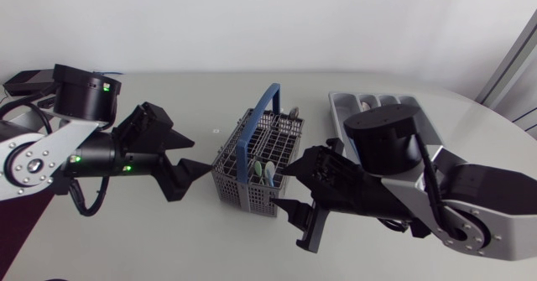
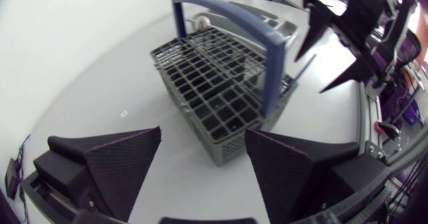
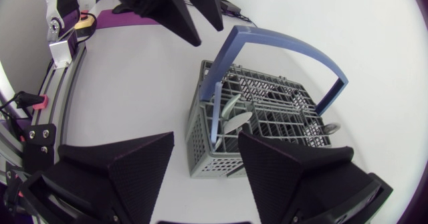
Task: Unload the cutlery basket into the drawer organizer.
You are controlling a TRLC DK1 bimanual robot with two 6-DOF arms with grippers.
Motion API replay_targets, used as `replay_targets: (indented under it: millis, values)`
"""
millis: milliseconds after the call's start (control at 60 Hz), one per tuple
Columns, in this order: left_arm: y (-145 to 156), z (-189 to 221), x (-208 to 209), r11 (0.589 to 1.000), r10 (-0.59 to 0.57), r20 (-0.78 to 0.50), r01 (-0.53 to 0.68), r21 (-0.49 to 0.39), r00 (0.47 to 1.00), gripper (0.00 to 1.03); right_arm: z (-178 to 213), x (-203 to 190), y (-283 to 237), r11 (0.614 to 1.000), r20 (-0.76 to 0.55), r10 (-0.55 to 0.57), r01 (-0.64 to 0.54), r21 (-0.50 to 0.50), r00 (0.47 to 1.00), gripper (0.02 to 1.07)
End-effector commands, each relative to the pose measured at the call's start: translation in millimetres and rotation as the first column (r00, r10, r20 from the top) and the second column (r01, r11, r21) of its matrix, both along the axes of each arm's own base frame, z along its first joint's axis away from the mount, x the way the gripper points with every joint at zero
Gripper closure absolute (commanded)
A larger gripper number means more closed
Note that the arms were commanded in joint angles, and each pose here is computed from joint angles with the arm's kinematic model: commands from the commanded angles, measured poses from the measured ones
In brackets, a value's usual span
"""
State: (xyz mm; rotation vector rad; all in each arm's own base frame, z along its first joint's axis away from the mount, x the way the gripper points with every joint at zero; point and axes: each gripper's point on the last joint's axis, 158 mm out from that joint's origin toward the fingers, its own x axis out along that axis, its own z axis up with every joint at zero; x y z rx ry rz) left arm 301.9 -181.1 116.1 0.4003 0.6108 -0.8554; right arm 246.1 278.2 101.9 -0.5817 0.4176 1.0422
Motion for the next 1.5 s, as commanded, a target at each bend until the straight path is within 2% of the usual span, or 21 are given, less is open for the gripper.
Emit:
replay_targets:
  millis: [0, 100, 267, 500, 650, 750, 1017, 1300, 1483]
  values:
    - [-12, -4, -30, 0.993, -0.116, -0.011, 0.116, 0.021, 0.993, 0.06, 4, 4, 8, 1.0, 0.026, 0.018, -0.018, 0.002, 1.0, 0.45]
    - [-24, -5, -54, 0.979, -0.201, -0.018, 0.202, 0.037, 0.979, 0.06, 6, 5, 10, 1.0, 0.028, 0.02, -0.02, 0.006, 0.999, 0.48]
    - [-33, -8, -77, 0.958, -0.28, -0.028, 0.281, 0.06, 0.96, 0.05, 9, 7, 14, 1.0, 0.032, 0.022, -0.023, 0.015, 0.999, 0.62]
    - [-31, -14, -80, 0.956, -0.284, -0.042, 0.287, 0.066, 0.958, 0.05, 10, 11, 19, 1.0, 0.021, 0.024, -0.025, 0.019, 0.999, 0.66]
    - [-30, -15, -81, 0.956, -0.285, -0.041, 0.287, 0.067, 0.958, 0.06, 9, 11, 22, 0.999, 0.017, 0.03, -0.03, 0.015, 0.999, 0.82]
    - [-29, -17, -82, 0.955, -0.286, -0.044, 0.288, 0.069, 0.957, 0.06, 6, 11, 23, 0.999, 0.008, 0.032, -0.032, 0.009, 0.999, 0.83]
    - [-28, -18, -84, 0.955, -0.287, -0.041, 0.289, 0.069, 0.957, 0.05, 4, 11, 25, 0.999, -0.004, 0.033, -0.033, 0.001, 0.999, 1.01]
    - [-27, -15, -86, 0.955, -0.288, -0.03, 0.289, 0.068, 0.957, 0.05, 11, 8, 24, 1.0, -0.007, 0.031, -0.031, 0.004, 1.0, 1.01]
    - [-27, -15, -86, 0.955, -0.288, -0.026, 0.289, 0.068, 0.957, 0.06, 30, 8, 24, 0.999, 0.009, 0.028, -0.029, 0.018, 1.0, 1.01]
